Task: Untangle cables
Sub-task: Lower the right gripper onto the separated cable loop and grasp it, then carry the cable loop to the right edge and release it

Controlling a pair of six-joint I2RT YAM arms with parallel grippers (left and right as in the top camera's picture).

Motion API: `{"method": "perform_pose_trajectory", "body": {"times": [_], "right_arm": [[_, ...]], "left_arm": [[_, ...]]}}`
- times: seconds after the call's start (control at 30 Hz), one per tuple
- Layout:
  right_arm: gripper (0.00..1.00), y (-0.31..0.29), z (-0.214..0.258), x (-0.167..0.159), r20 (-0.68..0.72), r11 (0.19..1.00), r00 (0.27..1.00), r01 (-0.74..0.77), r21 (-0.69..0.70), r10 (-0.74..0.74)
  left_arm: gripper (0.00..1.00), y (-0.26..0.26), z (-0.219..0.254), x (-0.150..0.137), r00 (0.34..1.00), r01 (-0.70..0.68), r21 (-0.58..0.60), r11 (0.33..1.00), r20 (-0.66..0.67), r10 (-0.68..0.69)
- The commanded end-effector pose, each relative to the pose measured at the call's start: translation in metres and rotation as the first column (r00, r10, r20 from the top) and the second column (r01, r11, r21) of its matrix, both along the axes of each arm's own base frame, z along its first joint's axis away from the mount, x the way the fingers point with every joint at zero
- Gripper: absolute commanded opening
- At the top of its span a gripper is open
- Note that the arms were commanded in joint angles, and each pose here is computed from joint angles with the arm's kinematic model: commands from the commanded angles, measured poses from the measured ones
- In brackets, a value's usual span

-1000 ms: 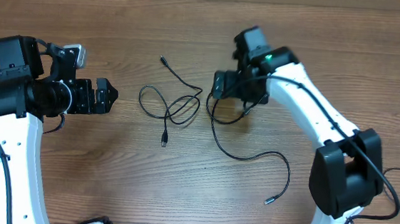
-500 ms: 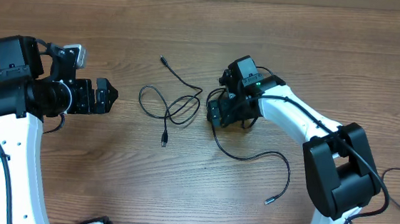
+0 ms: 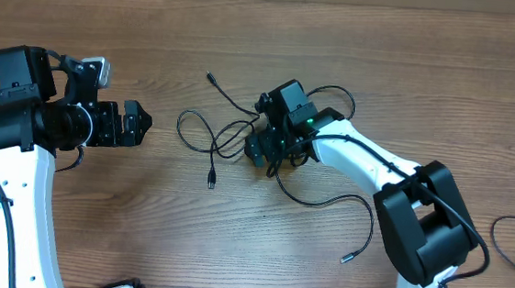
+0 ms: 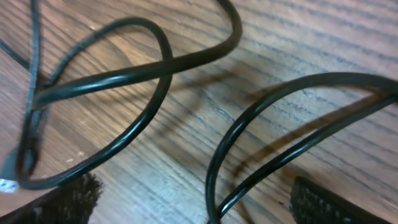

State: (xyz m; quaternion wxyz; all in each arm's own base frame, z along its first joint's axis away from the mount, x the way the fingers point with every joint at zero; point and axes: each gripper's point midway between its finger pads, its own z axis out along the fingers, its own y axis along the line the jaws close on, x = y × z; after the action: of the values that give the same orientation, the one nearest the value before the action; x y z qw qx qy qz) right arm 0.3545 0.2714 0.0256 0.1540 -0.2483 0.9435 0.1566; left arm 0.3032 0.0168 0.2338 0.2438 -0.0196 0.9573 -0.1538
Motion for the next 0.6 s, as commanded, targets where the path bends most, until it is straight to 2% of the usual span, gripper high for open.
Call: {"method": "perform_pose_trajectory", "body": {"times": [0.0,0.1,0.23,0.27,0.33,0.47,0.57], "right_arm": [[0.91,-0.0066,-0.0278,-0.0063,-0.038,0.998,0.999,-0.002,-0.056,0.000],[0.81,-0.0057,-0.0295,-0.0051,-0.036,0.999,0.999,-0.002,-0.054,0.000],[0.62,-0.0048,-0.0289,-0.0036,-0.029,0.999,1.000,-0.001,-0.050,0.000],[0.49,-0.0048,-0.0289,-0.0036,-0.029,0.999,1.000,-0.001,-0.050,-0.001],[0.36,-0.0049,-0.0289,-0.0036,-0.029,0.999,1.000,-0.001,-0.051,0.000],[0.04,-0.0048,-0.0286,-0.0023,-0.027,0.999,1.000,0.011,-0.049,-0.012],[0.04,-0.0089,-0.0271,0.0033,-0.019,0.995,0.997,0.078,-0.063,-0.079]], "left_arm": [[1.00,-0.0027,0.0062,0.0013,1.000,-0.001,-0.016,1.000,0.018,0.001],[1.00,-0.0027,0.0062,0.0013,1.000,-0.001,-0.016,1.000,0.018,0.001],[1.00,-0.0027,0.0062,0.0013,1.000,-0.001,-0.016,1.000,0.018,0.001],[1.00,-0.0027,0.0062,0.0013,1.000,-0.001,-0.016,1.000,0.018,0.001],[1.00,-0.0027,0.0062,0.0013,1.000,-0.001,-0.016,1.000,0.018,0.001],[0.99,-0.0027,0.0062,0.0013,1.000,-0.001,-0.016,1.000,0.018,0.001],[1.00,-0.0027,0.0062,0.0013,1.000,-0.001,-0.016,1.000,0.018,0.001]]}}
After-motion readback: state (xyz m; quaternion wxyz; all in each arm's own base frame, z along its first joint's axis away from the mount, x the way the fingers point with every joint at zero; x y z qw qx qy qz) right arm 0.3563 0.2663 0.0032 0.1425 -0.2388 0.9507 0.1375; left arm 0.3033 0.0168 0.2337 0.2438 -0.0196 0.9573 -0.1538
